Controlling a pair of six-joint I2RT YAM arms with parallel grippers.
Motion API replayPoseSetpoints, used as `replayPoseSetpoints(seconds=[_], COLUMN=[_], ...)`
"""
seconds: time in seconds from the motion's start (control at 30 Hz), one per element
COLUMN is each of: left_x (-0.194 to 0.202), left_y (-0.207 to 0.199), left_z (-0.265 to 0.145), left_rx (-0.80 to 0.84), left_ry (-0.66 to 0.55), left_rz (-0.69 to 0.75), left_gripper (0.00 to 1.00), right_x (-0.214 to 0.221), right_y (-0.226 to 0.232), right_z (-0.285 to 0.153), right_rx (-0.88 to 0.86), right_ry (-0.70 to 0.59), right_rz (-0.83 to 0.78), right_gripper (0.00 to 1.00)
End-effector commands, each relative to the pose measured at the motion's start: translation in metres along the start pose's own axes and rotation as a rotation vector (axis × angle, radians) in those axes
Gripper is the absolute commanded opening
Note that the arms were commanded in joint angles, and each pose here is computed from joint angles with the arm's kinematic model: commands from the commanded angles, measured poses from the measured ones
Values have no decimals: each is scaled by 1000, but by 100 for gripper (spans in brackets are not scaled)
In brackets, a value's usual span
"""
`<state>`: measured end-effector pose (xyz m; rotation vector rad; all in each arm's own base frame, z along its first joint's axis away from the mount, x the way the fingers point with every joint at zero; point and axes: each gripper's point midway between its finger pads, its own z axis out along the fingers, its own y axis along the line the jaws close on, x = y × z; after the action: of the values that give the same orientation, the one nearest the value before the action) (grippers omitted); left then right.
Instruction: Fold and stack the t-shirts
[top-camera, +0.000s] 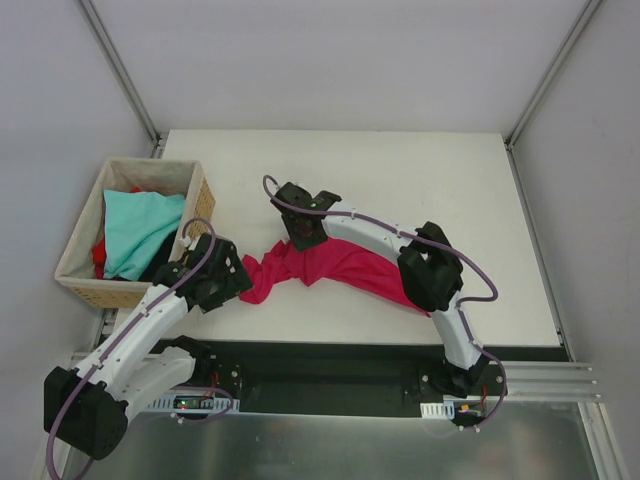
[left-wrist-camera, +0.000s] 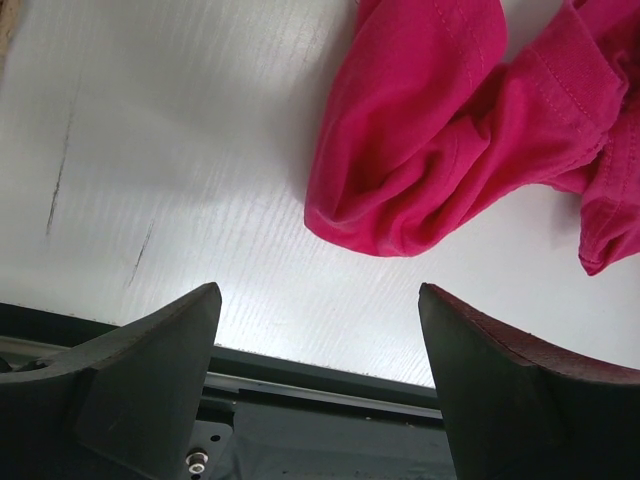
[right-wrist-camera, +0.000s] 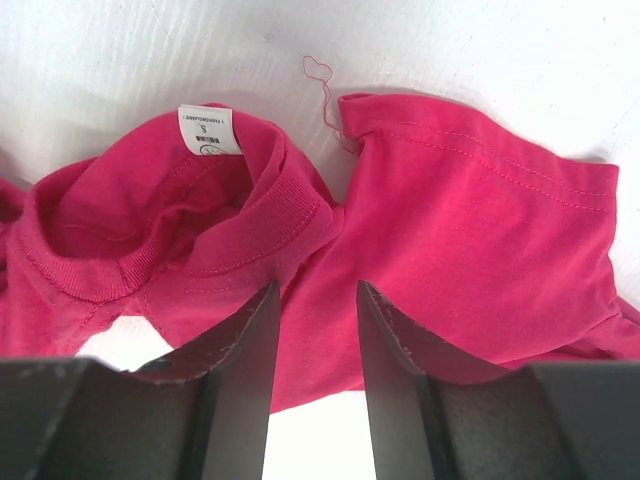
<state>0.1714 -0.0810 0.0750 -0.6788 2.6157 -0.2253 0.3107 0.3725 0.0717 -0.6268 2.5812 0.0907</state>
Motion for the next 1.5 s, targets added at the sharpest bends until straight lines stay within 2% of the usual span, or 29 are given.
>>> replayPoseSetpoints(seconds=[0.0, 0.2, 0.4, 0.67, 1.23, 1.33, 1.37, 1.4, 1.43, 1.47], left_x=[-4, -1, 0, 0, 2, 0, 0, 0, 0, 0], left_y=[6, 8, 8, 8, 13, 13, 13, 13, 13, 13], left_z=[-2, -1, -1, 0, 2, 1, 1, 1, 1, 2], left_rx=[-34, -35, -32, -36, -48, -50, -49, -49, -51, -54], left_ry=[-8, -2, -1, 2, 0, -4, -5, -8, -6, -4], left_rz=[-2, -9, -15, -10, -11, -7, -5, -9, -8, -6], left_gripper=[80, 81, 81, 81, 81, 81, 82, 82, 82, 83], right_x=[-2, 5, 3, -1, 3, 3, 3, 1, -1, -2], right_y=[-4, -9, -13, 2, -2, -14, -18, -23, -26, -28], right_z=[-9, -6, -19, -7, 24, 21, 18, 13, 9, 5], right_rx=[17, 20, 1, -48, 25, 77, 88, 109, 117, 122], right_ry=[-18, -4, -58, -53, -17, -24, -30, -44, -54, -63], right_rz=[8, 16, 56, 64, 24, 9, 9, 12, 15, 16], right_gripper=[39, 40, 42, 43, 43, 31, 14, 5, 1, 1])
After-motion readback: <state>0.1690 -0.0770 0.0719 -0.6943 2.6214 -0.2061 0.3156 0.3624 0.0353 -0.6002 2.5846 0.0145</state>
